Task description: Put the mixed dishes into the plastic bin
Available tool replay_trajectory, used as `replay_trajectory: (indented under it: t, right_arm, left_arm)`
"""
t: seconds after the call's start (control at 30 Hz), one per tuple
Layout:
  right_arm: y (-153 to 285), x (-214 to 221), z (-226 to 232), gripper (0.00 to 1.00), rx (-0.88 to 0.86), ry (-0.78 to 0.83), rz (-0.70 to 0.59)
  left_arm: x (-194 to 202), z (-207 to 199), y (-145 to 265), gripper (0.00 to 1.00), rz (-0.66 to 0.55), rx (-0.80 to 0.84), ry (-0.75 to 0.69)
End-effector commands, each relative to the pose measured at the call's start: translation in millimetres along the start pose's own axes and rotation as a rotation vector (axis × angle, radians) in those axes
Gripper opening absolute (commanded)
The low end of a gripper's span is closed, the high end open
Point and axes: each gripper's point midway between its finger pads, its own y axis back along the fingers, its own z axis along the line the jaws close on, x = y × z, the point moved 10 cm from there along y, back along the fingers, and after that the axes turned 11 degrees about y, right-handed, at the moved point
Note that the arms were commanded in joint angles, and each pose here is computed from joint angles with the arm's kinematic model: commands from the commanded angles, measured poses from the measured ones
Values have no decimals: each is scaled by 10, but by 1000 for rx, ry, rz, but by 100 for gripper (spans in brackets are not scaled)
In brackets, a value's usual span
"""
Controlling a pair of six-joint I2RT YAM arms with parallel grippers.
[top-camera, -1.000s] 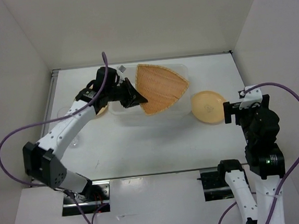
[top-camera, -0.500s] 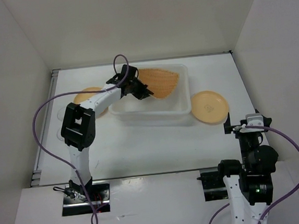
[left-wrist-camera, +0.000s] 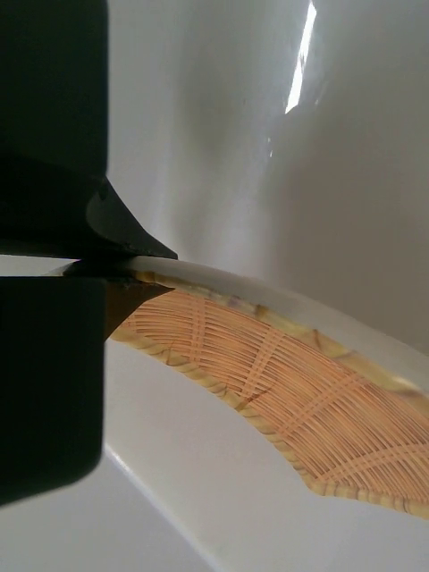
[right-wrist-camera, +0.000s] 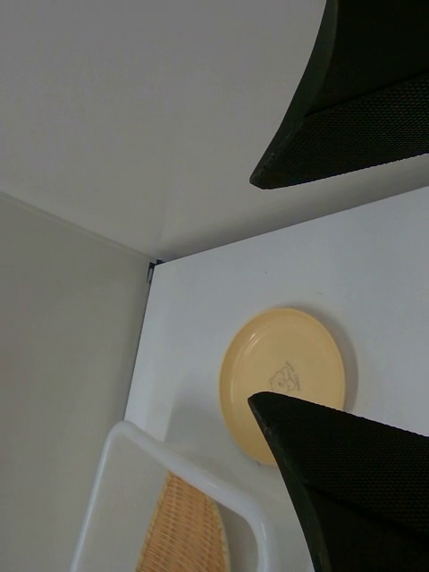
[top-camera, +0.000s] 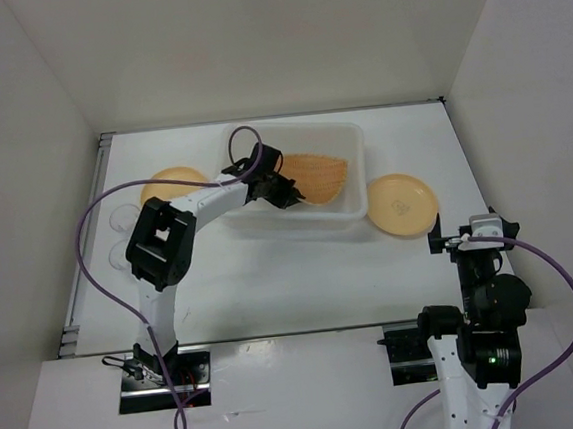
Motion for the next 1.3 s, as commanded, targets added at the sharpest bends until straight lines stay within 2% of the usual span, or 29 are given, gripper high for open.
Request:
replay_trajectory:
  t: [0.0,0.1,0.17,0.23,0.27,0.37,0.4,0.53,0.6,0.63,0.67,0.73,0.77,0.8,0.83,0.87,0.9,0.97,1.0,1.1,1.2,1.27]
  right_arm:
    - [-65,-60,-47,98,38,-7,-30]
    - [-65,-60,-47,98,38,-7,-30]
    - [-83,-56,-37,98,26,-7,-26]
    - [-83,-56,-37,98,26,-7,-26]
    - [-80,-44,-30,98,21,-7,-18]
    - [-99,-36,-25,98,16,-7,-9]
    - [-120,-26,-20,98,10,-7,2]
    - [-197,-80,-75,98,27,-19,44]
    - [-340,-166,-143,98,25,-38,124]
    - [-420,-199,-173,98,26,-45,162]
    - [-635,-259,-240,98,15,-36,263]
    - [-898,-313,-328,98,38,-41,369]
    - [-1018,-513,-478,98,78,-49,366]
    - [-1315,-346,-421,98,-2,-44,494]
    - [-1455,-480,-510,98,-31,-39,488]
    - [-1544,-411,-447,98,-143,-51,541]
    - [-1772,-227,-384,98,-205,-63,631]
    - [-1922,-100,-324,98,-290,-67,689]
    - [-1968,-19,-269,98,-334,-71,713]
    - [-2057,466,-11,98,-444,-69,842]
    - [-2074,952,139,98,-521,-133,921]
    - [-2132,1120,234,98,-572,-173,931]
  left_arm:
    - [-23,-76,0,1,-4,60,53]
    - [-38,-6,-66,2,-5,47,55]
    - [-36,2,-100,10,7,48,54]
    - [-32,22,-108,24,18,50,44]
    - [-32,22,-108,38,18,50,44]
    - [-25,31,-103,55,28,49,26]
    - [-28,22,-90,64,18,35,29]
    - [-19,-154,151,82,-38,98,-34]
    - [-13,-306,402,91,-99,141,-82]
    - [5,-401,563,99,-117,178,-110]
    - [-27,-495,693,99,-144,197,-161]
    - [-14,-619,930,99,-189,243,-219]
    - [-9,-629,1012,99,-198,246,-286]
    - [-4,-694,1120,99,-219,269,-320]
    - [2,-748,1255,99,-246,300,-355]
    - [-9,-730,1332,99,-268,287,-432]
    - [2,-779,1494,99,-293,321,-483]
    - [10,-883,1719,99,-338,386,-626]
    - [-30,-889,1865,99,-400,376,-754]
    - [-51,-863,2125,99,-517,306,-972]
    - [-119,-713,2277,99,-567,234,-1087]
    - [-174,-590,2354,99,-621,180,-1083]
